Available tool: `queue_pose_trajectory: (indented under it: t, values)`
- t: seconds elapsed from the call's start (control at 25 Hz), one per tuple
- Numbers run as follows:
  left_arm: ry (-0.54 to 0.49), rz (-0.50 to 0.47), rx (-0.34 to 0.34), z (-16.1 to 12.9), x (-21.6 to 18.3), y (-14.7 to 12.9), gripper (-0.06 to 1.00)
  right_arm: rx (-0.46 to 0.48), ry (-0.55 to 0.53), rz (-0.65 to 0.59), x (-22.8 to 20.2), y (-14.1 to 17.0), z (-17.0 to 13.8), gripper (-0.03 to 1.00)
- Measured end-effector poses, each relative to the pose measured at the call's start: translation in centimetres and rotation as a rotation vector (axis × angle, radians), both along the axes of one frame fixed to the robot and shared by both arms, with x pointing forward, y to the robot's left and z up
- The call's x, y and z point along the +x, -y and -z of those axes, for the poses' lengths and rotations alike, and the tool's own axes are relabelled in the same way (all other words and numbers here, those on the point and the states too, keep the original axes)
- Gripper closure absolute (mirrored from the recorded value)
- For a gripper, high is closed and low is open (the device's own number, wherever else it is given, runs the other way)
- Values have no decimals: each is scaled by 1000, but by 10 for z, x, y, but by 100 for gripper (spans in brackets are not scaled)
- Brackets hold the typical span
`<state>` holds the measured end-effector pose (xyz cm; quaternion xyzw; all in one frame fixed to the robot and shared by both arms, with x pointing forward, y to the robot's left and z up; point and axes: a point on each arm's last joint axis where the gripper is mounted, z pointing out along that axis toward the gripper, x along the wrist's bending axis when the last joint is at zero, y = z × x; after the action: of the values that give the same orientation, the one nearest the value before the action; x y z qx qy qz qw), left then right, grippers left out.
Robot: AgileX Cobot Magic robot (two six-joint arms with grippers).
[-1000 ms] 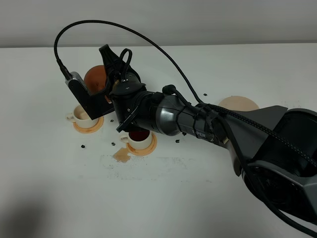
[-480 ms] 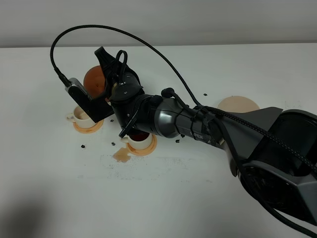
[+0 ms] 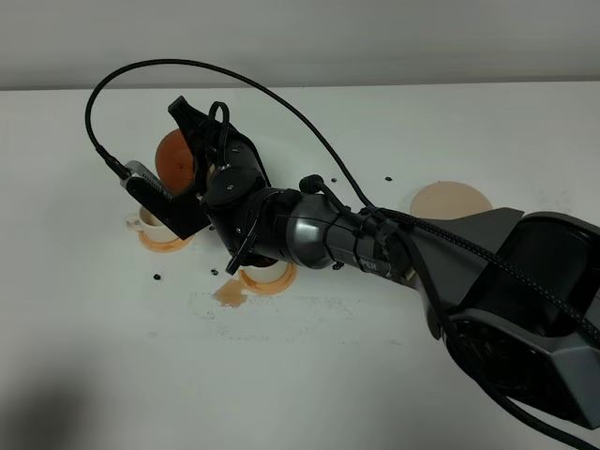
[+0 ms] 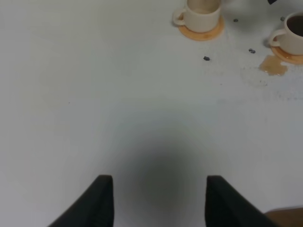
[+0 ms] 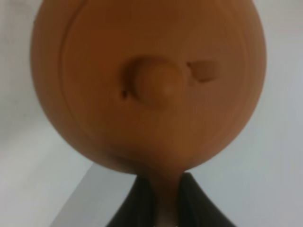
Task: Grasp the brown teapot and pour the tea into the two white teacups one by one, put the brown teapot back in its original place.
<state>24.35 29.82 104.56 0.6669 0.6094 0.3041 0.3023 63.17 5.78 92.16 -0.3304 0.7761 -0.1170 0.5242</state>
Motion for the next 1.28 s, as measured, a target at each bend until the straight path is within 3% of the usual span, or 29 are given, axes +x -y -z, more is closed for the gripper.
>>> queue_pose_trajectory:
  t: [1.28]
  values:
    - [0, -1, -1, 0, 0, 0, 48, -148, 103, -79, 3, -1, -2, 85]
